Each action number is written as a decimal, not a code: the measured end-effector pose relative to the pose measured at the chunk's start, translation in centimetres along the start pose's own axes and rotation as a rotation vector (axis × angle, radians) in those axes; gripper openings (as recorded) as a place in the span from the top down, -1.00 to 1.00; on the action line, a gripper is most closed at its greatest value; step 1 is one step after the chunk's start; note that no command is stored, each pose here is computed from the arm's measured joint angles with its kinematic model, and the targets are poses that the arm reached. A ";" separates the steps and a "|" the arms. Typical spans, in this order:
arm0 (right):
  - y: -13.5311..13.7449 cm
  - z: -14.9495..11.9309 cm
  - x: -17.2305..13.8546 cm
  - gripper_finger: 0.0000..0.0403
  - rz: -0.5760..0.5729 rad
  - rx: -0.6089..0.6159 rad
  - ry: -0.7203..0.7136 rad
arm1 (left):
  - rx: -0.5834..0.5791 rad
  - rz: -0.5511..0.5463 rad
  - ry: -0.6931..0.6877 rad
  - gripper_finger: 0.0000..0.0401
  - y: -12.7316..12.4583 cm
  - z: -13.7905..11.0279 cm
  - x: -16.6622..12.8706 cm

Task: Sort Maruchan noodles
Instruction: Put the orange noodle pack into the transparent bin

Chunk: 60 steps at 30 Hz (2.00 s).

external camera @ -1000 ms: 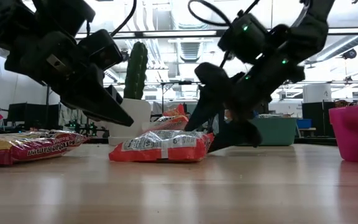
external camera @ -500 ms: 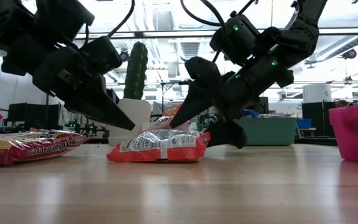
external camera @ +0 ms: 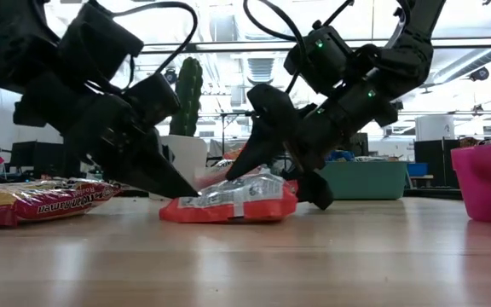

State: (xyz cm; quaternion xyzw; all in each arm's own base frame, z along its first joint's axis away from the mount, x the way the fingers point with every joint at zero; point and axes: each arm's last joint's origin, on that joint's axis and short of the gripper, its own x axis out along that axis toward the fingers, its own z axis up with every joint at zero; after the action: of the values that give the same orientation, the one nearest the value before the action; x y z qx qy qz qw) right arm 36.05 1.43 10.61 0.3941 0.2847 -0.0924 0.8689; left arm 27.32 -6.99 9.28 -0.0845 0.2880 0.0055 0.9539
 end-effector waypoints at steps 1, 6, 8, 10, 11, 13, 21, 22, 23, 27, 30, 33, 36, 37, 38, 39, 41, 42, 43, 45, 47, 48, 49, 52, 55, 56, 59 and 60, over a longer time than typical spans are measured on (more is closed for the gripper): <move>0.0 0.0 0.1 -0.49 0.004 0.000 -0.006 | -0.001 0.001 0.002 0.57 0.0 0.0 0.2; 0.1 0.1 0.0 -0.38 0.019 -0.001 -0.004 | 0.005 0.004 0.005 0.57 -0.2 0.2 0.7; 0.1 0.1 0.0 -0.30 0.026 0.000 0.001 | 0.011 0.004 0.006 0.57 -0.2 0.2 0.7; 0.2 0.1 0.0 -0.20 0.028 0.000 0.001 | 0.011 0.005 0.007 0.57 -0.2 0.2 0.7; 0.2 0.1 0.0 -0.15 0.029 0.000 0.002 | 0.011 0.005 0.008 0.57 -0.2 0.2 0.7; 0.2 0.1 0.0 -0.04 0.031 -0.001 0.003 | 0.011 0.005 0.010 0.57 -0.2 0.2 0.7; 0.3 0.1 -0.2 0.39 0.052 -0.026 0.019 | 0.011 0.004 0.012 0.57 -0.2 0.1 0.7; 0.3 0.1 -0.2 0.43 0.054 -0.033 0.020 | 0.011 0.003 0.013 0.57 -0.2 0.1 0.7; 0.4 0.2 -0.2 0.47 0.058 -0.037 0.019 | 0.011 0.003 0.012 0.57 -0.2 0.1 0.7; 0.8 0.4 -0.6 0.62 0.078 -0.052 0.012 | 0.011 0.002 0.011 0.57 -0.2 0.2 0.6; 1.1 0.7 -0.9 0.72 0.090 -0.077 -0.001 | 0.029 -0.001 0.012 0.57 -0.2 0.6 0.1; 1.5 1.0 -1.3 0.82 0.104 -0.100 -0.017 | 0.051 -0.002 0.012 0.57 -0.3 1.3 -0.8; 1.8 1.3 -1.6 0.91 0.109 -0.119 -0.032 | 0.069 -0.001 0.013 0.57 -0.3 2.2 -1.9; 1.9 1.3 -1.7 0.93 0.110 -0.127 -0.035 | 0.079 -0.001 0.013 0.57 -0.3 2.5 -2.3; 2.0 1.5 -1.8 0.94 0.113 -0.141 -0.043 | 0.088 -0.004 0.003 0.57 -0.4 2.8 -2.7; 2.2 1.6 -2.0 0.95 0.118 -0.153 -0.053 | 0.098 -0.007 -0.011 0.57 -0.4 3.2 -3.2; 2.5 1.9 -2.4 0.96 0.127 -0.173 -0.073 | 0.124 -0.013 -0.034 0.57 -0.5 4.0 -4.3; 2.8 2.2 -2.6 0.96 0.129 -0.185 -0.089 | 0.137 -0.016 -0.049 0.57 -0.5 4.5 -4.8; 2.9 2.4 -2.9 0.96 0.128 -0.205 -0.101 | 0.155 -0.019 -0.063 0.57 -0.5 4.8 -5.4; 3.5 3.0 -3.3 0.96 0.138 -0.252 -0.132 | 0.193 -0.027 -0.109 0.57 -0.6 5.8 -6.6; 4.1 4.0 -4.1 0.96 0.154 -0.284 -0.172 | 0.233 -0.034 -0.164 0.57 -0.6 6.7 -7.9; 4.4 4.7 -4.4 0.96 0.160 -0.301 -0.194 | 0.255 -0.036 -0.194 0.57 -0.6 7.2 -8.6; 4.6 5.5 -4.8 0.96 0.163 -0.323 -0.219 | 0.277 -0.038 -0.227 0.57 -0.6 7.6 -9.3; 5.1 7.7 -5.9 0.96 0.134 -0.419 -0.268 | 0.340 -0.037 -0.326 0.57 -0.6 8.8 -11.4; 5.4 10.4 -6.9 0.96 0.090 -0.523 -0.320 | 0.390 -0.016 -0.438 0.57 -0.5 10.0 -13.6; 5.6 11.3 -7.2 0.96 0.077 -0.553 -0.342 | 0.405 -0.004 -0.470 0.57 -0.4 10.3 -14.3; 5.9 14.3 -8.1 0.96 -0.016 -0.664 -0.400 | 0.430 0.044 -0.564 0.57 -0.1 11.1 -16.3; 6.0 15.3 -8.3 0.96 -0.062 -0.707 -0.415 | 0.436 0.057 -0.586 0.57 0.0 11.3 -16.9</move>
State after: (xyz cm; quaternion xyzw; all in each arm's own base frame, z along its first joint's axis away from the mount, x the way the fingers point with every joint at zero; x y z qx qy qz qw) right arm 37.99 -6.35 27.11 0.0355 0.1294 -0.0926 0.9866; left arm 19.36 -4.51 27.84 0.1340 -0.0007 -0.0057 0.9910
